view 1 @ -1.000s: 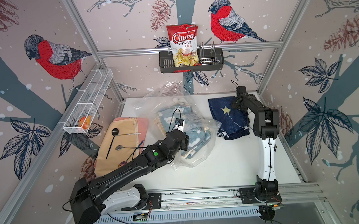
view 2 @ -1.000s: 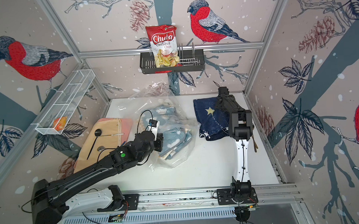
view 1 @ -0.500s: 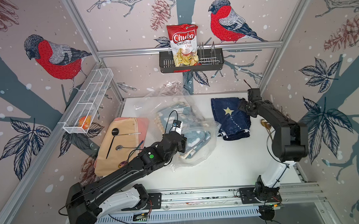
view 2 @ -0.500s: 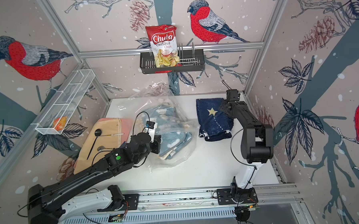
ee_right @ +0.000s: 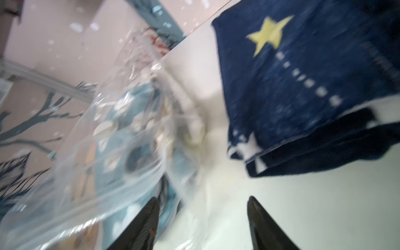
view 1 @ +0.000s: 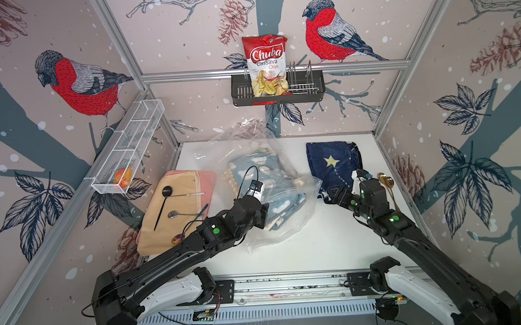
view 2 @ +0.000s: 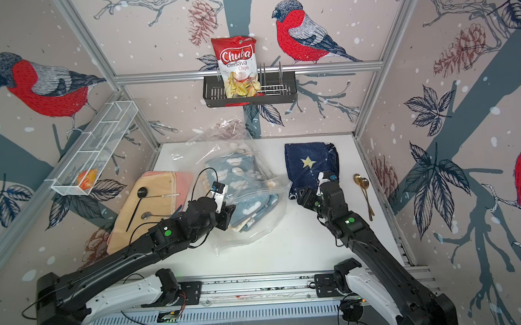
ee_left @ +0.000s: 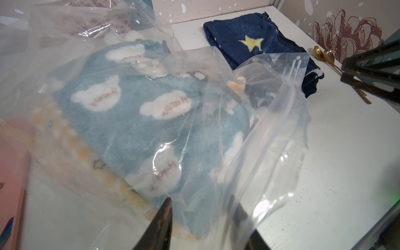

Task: Take the blanket out of the vacuum bag
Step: Take out the blanket from the vacuum bag.

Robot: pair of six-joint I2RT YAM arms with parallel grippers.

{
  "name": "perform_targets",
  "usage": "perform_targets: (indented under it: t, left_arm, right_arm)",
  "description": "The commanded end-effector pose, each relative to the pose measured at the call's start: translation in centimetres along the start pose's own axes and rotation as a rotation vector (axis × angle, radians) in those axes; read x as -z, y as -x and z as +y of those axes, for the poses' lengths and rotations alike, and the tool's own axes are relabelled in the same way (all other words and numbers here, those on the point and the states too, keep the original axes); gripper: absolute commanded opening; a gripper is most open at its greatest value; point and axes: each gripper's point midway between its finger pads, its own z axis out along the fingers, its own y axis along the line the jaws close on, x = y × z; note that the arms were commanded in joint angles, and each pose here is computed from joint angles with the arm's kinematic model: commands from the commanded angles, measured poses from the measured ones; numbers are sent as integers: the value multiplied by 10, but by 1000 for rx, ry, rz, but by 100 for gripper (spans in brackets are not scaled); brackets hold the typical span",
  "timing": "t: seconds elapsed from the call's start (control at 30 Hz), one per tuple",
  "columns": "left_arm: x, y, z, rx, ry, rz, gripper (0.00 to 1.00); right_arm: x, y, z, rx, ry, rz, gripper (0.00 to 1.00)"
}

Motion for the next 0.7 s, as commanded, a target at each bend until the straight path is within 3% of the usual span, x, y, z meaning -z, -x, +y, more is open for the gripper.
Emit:
perform_targets:
  t: [0.0, 0.17, 0.23, 0.4, 0.43, 0.67]
  left_arm:
    - [-1, -8, 1, 15, -5, 21, 49]
    - [-10, -20, -3, 12, -18, 62, 48]
    - [-14, -26, -4, 6, -16, 82, 40]
    - [-19, -28, -8, 48, -23, 115, 3]
    - [-19, -28, -9, 66, -28, 109, 0]
    - [-17, -12, -18, 183, -112, -30, 0]
  right_arm:
    - [9, -27, 15, -91, 78, 9, 57]
    - [16, -76, 43, -119, 187, 63, 36]
    - [14, -92, 49, -96, 179, 84, 32]
    - [6, -119, 67, -48, 194, 150, 29]
    - [5, -121, 70, -51, 205, 149, 29]
    - [-2, -131, 76, -186, 285, 117, 31]
